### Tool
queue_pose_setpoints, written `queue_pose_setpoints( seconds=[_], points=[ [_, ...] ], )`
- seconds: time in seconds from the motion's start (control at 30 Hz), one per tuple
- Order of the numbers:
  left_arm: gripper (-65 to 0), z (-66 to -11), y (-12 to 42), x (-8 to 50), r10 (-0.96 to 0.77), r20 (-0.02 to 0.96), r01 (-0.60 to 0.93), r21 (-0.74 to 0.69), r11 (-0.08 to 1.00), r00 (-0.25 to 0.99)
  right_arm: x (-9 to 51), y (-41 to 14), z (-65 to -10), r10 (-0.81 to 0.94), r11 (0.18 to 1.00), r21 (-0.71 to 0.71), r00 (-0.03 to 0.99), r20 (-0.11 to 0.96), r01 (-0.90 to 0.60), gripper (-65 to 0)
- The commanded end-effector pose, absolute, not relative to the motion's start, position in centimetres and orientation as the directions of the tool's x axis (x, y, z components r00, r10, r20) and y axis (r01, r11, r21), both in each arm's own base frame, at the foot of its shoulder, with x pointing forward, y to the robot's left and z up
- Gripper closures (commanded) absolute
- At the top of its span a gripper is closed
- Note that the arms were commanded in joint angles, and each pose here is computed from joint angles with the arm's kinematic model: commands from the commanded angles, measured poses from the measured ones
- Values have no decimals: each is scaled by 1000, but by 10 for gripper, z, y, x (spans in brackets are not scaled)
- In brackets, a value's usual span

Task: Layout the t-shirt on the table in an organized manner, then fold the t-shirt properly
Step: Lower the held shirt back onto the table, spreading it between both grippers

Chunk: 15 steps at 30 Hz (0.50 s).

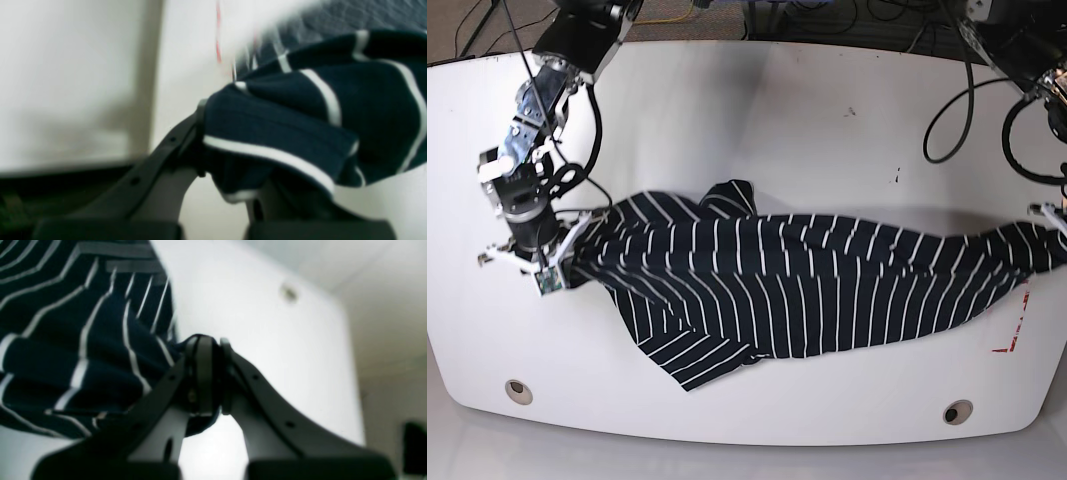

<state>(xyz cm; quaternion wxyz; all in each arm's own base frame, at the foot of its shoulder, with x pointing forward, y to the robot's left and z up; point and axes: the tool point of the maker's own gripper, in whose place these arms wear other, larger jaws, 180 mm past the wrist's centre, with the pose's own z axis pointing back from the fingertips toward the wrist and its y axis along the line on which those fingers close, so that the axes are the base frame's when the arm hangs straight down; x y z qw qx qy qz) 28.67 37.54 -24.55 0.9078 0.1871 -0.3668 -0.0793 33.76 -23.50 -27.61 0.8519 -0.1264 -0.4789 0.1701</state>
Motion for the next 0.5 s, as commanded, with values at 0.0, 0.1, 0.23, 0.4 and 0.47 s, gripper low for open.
queue_pose_setpoints(
  seconds=[0.0, 0.1, 0.23, 0.4, 0.47],
  points=[
    [0, -240, 386, 276, -291, 630, -10, 428, 904, 720, 331, -236, -271, 397, 916, -373, 447, 801, -146, 0],
    [0, -258, 390, 255, -279, 580, 4, 429, 903, 765, 313, -231, -291, 372, 927, -340, 474, 798, -156, 0],
    [0, -279, 388, 235, -267, 529, 27, 416, 909, 805, 296, -228, -307, 368, 930, -324, 508, 779, -175, 0],
    [0, -298, 388, 211, -262, 463, 58, 409, 911, 846, 273, -222, -327, 350, 937, -294, 559, 752, -191, 0],
    [0, -303, 388, 204, -262, 445, 67, 408, 911, 856, 265, -219, -335, 339, 941, -278, 576, 744, -194, 0]
  ],
)
